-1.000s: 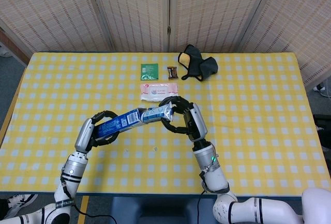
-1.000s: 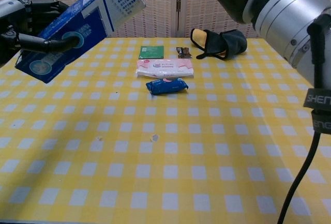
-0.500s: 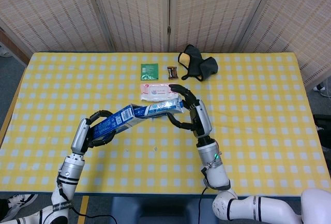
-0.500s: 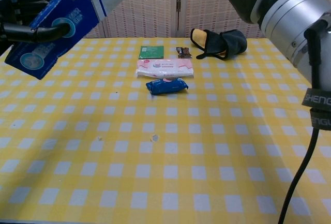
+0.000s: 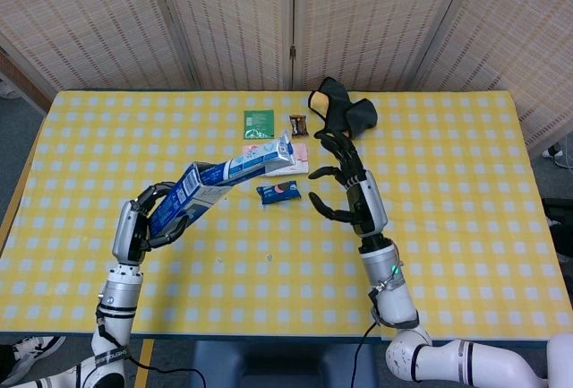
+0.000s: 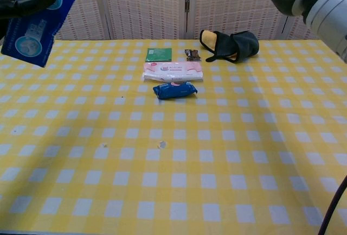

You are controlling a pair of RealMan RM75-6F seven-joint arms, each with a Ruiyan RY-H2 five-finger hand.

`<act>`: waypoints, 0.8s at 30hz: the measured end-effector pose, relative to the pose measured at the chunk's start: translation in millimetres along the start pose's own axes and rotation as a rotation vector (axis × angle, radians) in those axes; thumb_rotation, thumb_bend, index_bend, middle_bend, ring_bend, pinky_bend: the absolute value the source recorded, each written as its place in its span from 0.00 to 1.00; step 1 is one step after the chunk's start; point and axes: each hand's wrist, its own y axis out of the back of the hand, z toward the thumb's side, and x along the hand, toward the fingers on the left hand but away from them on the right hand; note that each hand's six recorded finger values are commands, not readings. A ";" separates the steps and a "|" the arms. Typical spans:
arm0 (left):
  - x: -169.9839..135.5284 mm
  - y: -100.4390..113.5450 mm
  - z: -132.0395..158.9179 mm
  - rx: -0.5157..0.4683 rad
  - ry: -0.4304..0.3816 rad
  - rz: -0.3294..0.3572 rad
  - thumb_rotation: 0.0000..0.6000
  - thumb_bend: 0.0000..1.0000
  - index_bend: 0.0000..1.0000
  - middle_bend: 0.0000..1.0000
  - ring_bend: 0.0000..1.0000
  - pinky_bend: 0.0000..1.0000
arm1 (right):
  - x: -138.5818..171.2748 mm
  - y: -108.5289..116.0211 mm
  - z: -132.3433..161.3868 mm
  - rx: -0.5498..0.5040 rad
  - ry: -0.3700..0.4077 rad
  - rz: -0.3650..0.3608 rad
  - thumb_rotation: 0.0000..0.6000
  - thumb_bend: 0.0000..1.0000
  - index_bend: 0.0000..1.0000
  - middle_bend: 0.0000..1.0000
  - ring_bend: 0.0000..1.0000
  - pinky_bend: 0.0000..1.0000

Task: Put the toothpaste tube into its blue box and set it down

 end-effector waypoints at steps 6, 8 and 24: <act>-0.2 0.6 1.1 -0.053 -0.028 0.032 1.00 0.51 0.54 0.42 0.36 0.32 | 6.7 25.2 3.9 0.051 -0.011 -0.016 1.00 0.33 0.09 0.14 0.10 0.36; -0.8 1.3 0.9 -0.076 -0.041 0.054 1.00 0.51 0.54 0.42 0.36 0.32 | 9.3 33.3 5.9 0.069 -0.013 -0.021 1.00 0.33 0.09 0.14 0.10 0.35; -19.0 -24.6 -19.9 -0.097 -0.153 0.175 1.00 0.51 0.54 0.42 0.36 0.31 | 22.2 64.1 21.9 0.121 -0.016 -0.046 1.00 0.33 0.08 0.14 0.10 0.35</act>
